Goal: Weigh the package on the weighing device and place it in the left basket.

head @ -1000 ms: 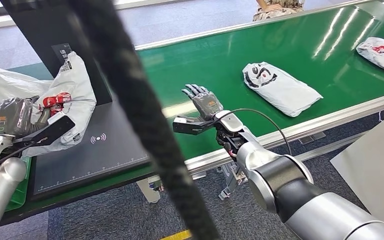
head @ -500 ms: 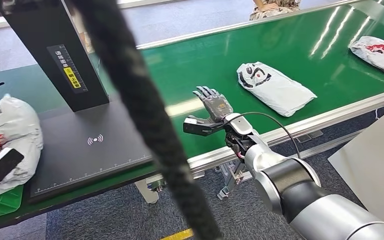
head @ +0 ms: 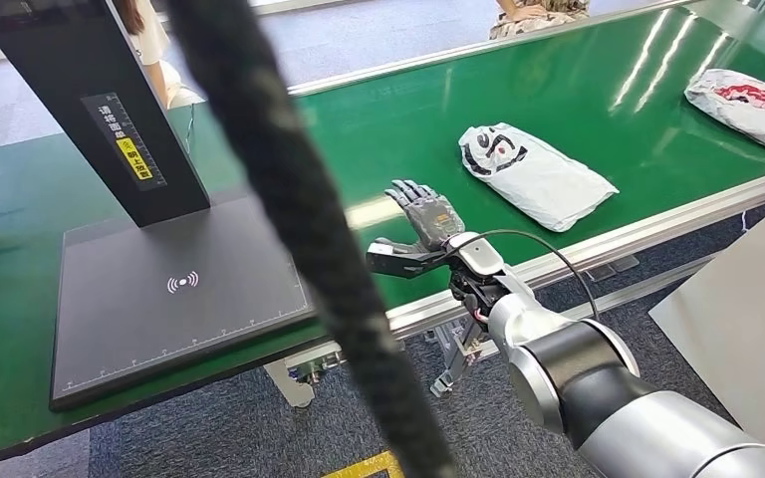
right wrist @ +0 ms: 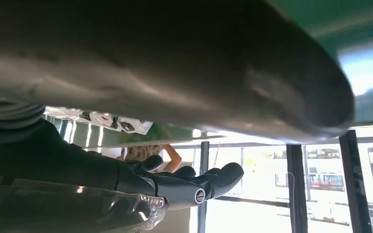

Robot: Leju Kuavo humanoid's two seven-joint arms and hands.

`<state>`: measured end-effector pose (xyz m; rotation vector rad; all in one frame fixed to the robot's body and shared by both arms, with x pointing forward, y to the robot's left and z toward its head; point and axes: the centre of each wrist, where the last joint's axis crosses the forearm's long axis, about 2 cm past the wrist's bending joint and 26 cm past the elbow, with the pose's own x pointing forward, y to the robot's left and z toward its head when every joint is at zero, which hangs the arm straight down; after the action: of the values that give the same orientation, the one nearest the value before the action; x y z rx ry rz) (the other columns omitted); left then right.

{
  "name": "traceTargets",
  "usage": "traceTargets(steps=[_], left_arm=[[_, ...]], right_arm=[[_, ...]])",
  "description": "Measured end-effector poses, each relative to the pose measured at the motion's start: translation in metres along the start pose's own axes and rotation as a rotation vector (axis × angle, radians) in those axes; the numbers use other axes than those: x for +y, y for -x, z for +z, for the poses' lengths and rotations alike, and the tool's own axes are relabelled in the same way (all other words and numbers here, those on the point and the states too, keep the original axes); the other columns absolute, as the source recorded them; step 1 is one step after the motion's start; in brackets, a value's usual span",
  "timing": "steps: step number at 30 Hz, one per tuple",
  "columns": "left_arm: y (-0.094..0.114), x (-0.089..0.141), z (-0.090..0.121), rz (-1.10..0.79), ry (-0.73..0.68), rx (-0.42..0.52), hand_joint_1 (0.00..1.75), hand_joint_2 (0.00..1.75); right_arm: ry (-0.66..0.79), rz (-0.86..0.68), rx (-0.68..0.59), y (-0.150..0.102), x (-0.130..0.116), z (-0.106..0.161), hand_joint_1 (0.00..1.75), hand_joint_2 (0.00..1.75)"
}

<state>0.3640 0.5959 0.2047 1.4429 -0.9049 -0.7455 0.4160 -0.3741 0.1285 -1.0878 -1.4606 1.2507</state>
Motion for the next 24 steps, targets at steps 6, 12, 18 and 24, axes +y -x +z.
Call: traceTargets(steps=[6, 12, 18, 24], left_arm=[[0.011, -0.001, 0.003, -0.004, 0.018, 0.048, 0.00, 0.00], [0.002, -0.007, 0.004, -0.027, 0.028, 0.024, 0.00, 0.00], [-0.017, -0.014, 0.004, -0.041, 0.039, -0.030, 0.00, 0.00], [-0.041, -0.015, 0.002, -0.032, 0.035, -0.100, 0.00, 0.00]], right_arm=[[0.000, -0.006, -0.009, -0.006, 0.001, -0.002, 0.00, 0.00], [-0.004, -0.003, -0.018, -0.010, 0.003, -0.003, 0.00, 0.00], [-0.005, -0.003, -0.023, -0.012, 0.003, -0.003, 0.00, 0.00], [-0.006, -0.001, -0.027, -0.014, 0.003, -0.004, 0.00, 0.00]])
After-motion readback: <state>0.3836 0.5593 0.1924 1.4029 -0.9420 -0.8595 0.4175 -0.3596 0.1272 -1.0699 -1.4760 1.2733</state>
